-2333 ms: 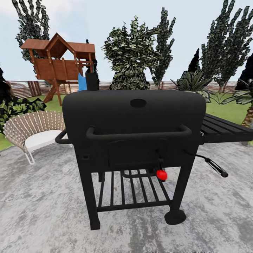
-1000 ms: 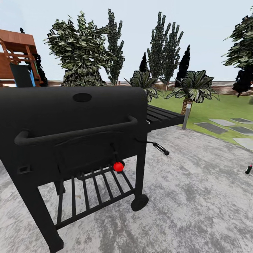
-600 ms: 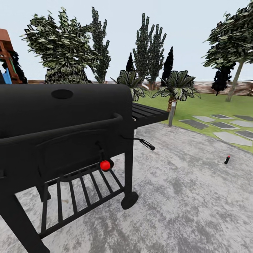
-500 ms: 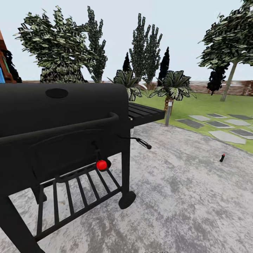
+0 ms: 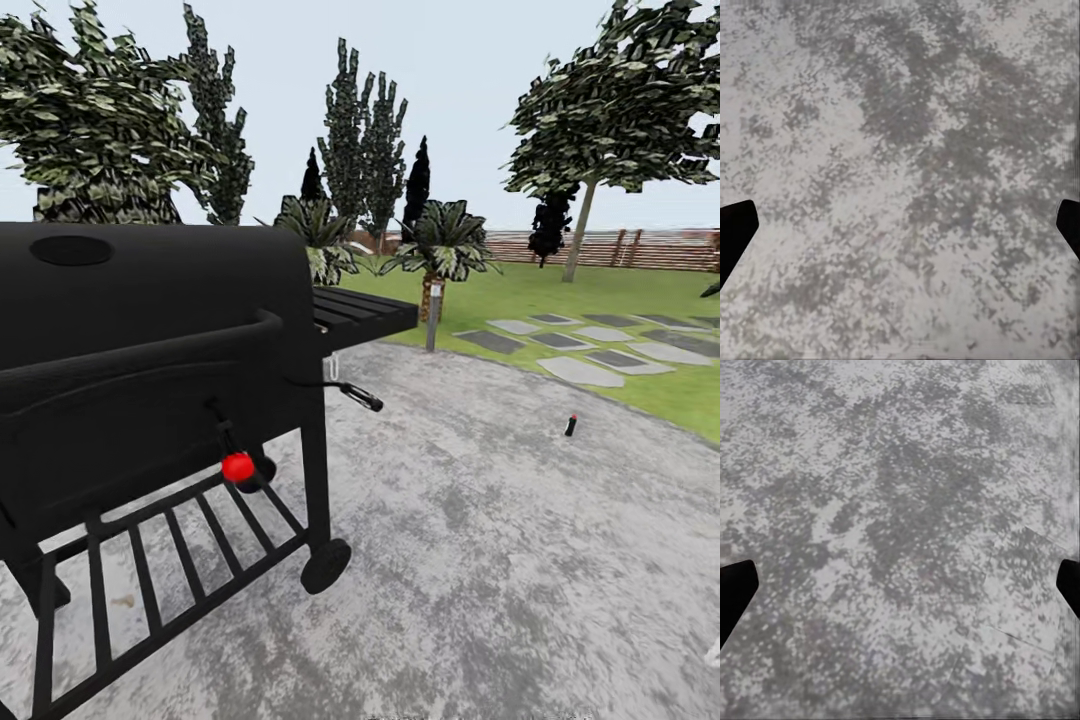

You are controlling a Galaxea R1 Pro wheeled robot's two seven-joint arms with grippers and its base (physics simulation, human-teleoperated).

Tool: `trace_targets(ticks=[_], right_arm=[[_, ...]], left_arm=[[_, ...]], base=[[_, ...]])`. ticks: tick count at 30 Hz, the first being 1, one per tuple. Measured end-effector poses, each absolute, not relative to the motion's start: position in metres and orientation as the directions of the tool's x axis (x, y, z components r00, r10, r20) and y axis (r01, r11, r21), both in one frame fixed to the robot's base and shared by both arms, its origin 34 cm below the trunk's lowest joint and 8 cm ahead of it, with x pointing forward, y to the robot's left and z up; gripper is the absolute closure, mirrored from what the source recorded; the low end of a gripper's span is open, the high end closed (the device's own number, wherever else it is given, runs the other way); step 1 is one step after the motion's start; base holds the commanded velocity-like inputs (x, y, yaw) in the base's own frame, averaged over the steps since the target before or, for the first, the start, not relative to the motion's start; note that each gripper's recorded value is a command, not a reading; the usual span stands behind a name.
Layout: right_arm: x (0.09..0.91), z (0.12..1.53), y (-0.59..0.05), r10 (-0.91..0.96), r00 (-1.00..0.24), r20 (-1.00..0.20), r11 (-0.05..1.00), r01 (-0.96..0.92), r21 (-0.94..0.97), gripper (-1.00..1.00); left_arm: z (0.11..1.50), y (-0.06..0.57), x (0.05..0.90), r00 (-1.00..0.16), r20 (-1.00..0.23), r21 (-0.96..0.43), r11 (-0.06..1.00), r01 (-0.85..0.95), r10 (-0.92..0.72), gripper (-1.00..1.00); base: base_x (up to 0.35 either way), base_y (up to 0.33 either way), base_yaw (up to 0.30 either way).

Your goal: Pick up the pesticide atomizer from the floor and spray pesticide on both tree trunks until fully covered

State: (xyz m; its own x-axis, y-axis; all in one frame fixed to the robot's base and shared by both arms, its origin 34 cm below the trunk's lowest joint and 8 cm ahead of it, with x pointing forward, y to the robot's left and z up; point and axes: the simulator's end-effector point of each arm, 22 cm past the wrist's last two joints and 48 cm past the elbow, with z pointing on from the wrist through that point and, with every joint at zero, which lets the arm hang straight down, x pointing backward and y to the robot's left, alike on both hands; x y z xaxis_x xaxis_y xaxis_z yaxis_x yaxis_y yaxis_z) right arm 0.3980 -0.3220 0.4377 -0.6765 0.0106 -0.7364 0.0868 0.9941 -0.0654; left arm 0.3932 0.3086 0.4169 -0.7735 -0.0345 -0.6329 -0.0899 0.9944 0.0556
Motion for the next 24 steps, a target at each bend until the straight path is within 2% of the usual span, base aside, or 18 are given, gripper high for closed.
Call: trace_targets(ticks=[24], right_arm=[[0.391, 0.392, -0.322, 0.011, -0.676, -0.737, 0.994, 0.087, -0.065, -1.00]], left_arm=[[0.371, 0.309, 0.387, -0.773, -0.634, 0.057, 0.994, -0.089, -0.033, -1.00]], base=[[0.000, 0.000, -0.297]])
